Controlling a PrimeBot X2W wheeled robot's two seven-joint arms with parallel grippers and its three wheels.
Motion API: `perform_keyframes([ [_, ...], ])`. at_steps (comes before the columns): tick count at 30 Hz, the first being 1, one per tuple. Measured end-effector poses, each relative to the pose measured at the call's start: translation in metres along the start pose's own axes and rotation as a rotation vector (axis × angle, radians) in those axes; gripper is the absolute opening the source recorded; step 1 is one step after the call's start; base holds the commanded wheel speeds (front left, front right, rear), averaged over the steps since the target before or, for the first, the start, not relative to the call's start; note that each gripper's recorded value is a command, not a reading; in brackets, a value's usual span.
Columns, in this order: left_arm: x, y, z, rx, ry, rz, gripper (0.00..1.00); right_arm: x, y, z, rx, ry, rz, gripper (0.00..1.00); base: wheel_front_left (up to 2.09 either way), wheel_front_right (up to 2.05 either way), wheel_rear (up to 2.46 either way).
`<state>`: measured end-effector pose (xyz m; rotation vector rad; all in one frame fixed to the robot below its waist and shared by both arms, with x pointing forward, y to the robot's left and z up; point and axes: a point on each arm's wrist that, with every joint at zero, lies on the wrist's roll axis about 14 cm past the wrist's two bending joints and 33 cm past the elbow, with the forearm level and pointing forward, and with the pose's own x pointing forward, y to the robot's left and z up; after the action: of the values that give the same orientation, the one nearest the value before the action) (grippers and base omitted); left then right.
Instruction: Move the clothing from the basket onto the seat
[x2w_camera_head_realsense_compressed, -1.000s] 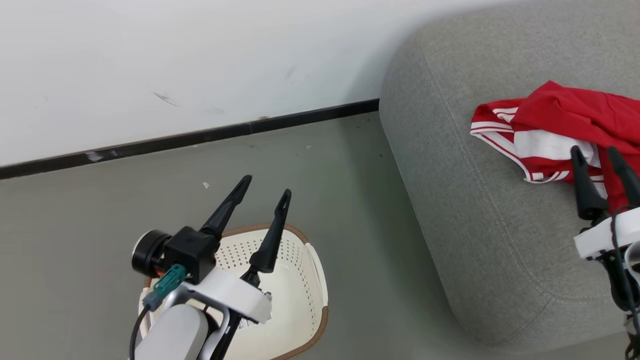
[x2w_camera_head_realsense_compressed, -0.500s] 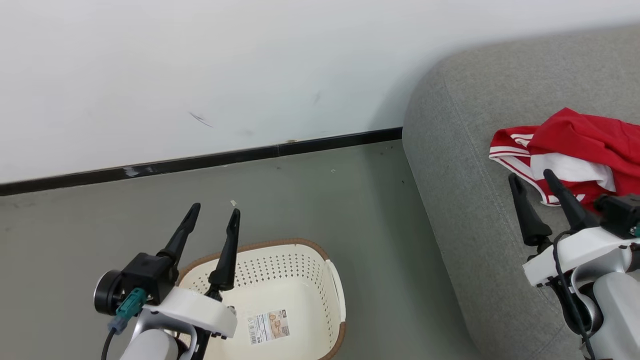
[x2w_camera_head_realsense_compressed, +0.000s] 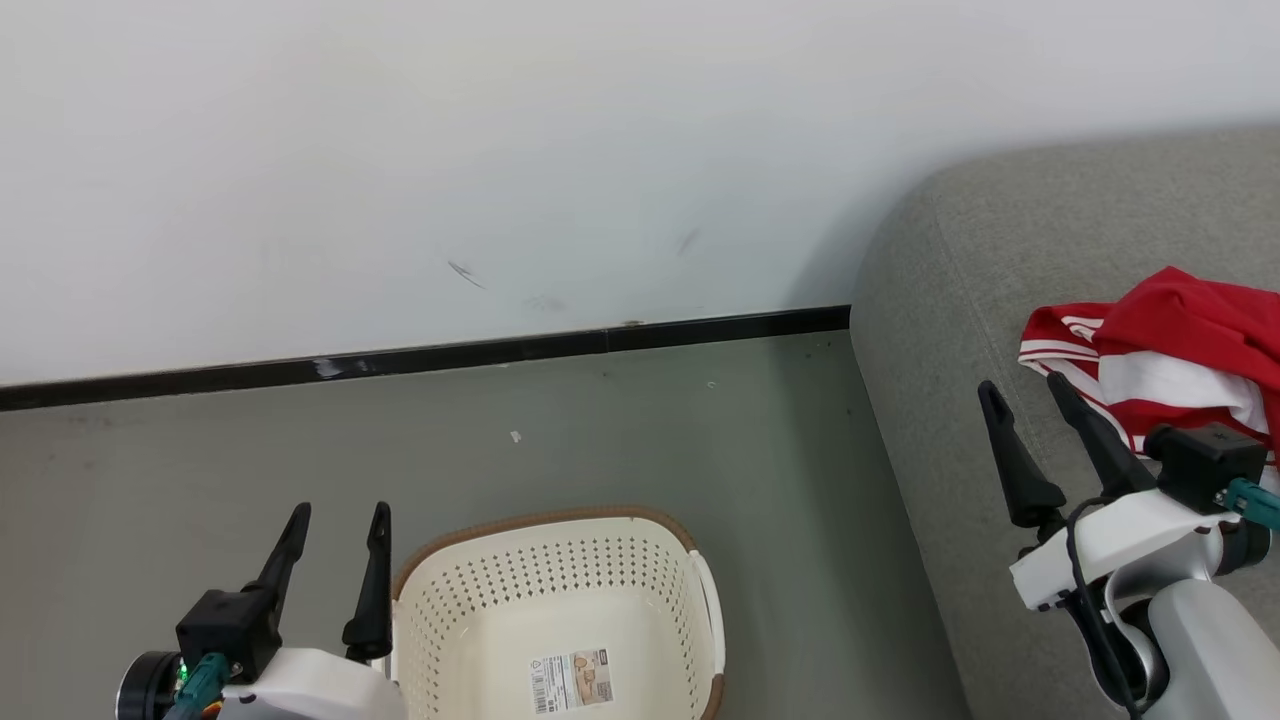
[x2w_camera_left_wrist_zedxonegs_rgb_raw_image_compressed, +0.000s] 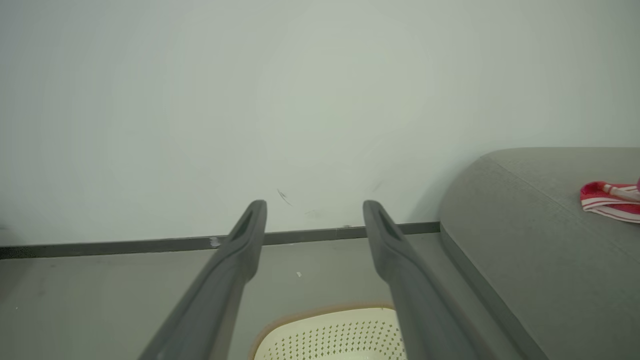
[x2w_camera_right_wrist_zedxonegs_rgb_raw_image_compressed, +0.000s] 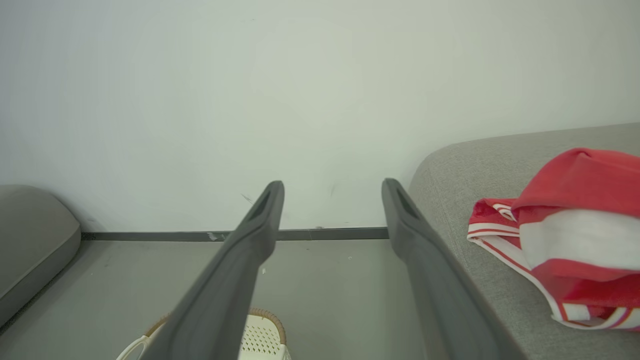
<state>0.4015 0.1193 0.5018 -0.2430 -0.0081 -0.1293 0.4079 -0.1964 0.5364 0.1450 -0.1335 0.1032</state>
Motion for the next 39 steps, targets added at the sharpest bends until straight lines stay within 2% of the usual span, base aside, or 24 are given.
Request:
perform_keyframes([
  [11,-0.024,0.03,0.004,0.035,-0.007,0.096,1.0,-0.007,0.021,0.006,-0.037,-0.024,0.046,1.0,0.0,0.0,0.0],
  [20,-0.037,0.037,0.007,0.039,-0.019,0.123,1.0,-0.02,0.037,-0.002,0.007,-0.014,0.048,1.0,0.0,0.0,0.0],
  [39,-0.048,0.041,0.007,0.026,-0.023,0.147,1.0,-0.038,0.044,-0.008,0.0,-0.002,0.042,1.0,0.0,0.0,0.0],
])
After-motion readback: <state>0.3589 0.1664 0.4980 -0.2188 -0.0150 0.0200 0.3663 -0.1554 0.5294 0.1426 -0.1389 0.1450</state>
